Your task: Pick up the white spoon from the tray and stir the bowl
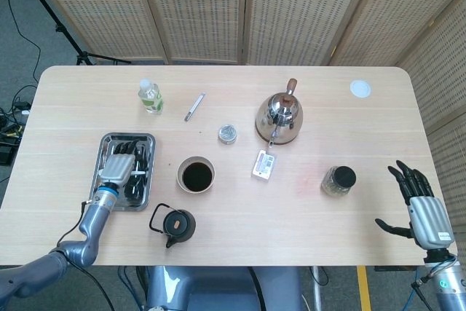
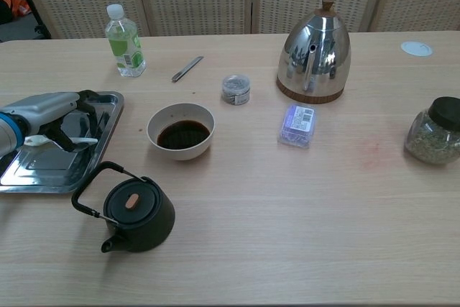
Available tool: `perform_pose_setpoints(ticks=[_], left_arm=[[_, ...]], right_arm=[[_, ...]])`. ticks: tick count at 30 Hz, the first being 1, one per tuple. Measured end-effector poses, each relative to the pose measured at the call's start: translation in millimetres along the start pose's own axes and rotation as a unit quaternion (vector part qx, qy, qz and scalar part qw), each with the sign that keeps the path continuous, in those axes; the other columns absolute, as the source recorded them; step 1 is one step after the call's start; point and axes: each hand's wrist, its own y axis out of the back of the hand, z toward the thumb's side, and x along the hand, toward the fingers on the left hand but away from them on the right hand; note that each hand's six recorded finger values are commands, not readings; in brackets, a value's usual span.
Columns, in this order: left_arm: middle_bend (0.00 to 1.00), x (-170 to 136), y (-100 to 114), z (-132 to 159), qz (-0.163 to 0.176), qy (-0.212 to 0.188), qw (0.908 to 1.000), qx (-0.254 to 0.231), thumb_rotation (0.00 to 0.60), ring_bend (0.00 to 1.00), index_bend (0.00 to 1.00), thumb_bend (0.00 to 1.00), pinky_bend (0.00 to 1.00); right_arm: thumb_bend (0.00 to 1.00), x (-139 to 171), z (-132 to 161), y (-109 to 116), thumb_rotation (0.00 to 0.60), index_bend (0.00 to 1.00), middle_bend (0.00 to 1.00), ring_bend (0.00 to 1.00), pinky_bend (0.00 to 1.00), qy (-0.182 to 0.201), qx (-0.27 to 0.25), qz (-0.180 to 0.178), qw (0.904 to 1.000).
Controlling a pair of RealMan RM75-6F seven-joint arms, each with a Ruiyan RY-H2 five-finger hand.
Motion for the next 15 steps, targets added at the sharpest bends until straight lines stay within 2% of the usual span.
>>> perform_pose_setpoints(ticks=[15], left_arm=[[0.00, 2.2, -3.9, -1.9, -0.011, 0.007, 0.9999, 0.003, 0.600, 0.00, 0.52, 0.36, 0.00]], right_arm=[[0.00, 0.0, 0.0, 0.0, 0.600, 0.00, 0.00, 0.00, 0.00, -0.001, -0.003, 0.001, 1.0000]])
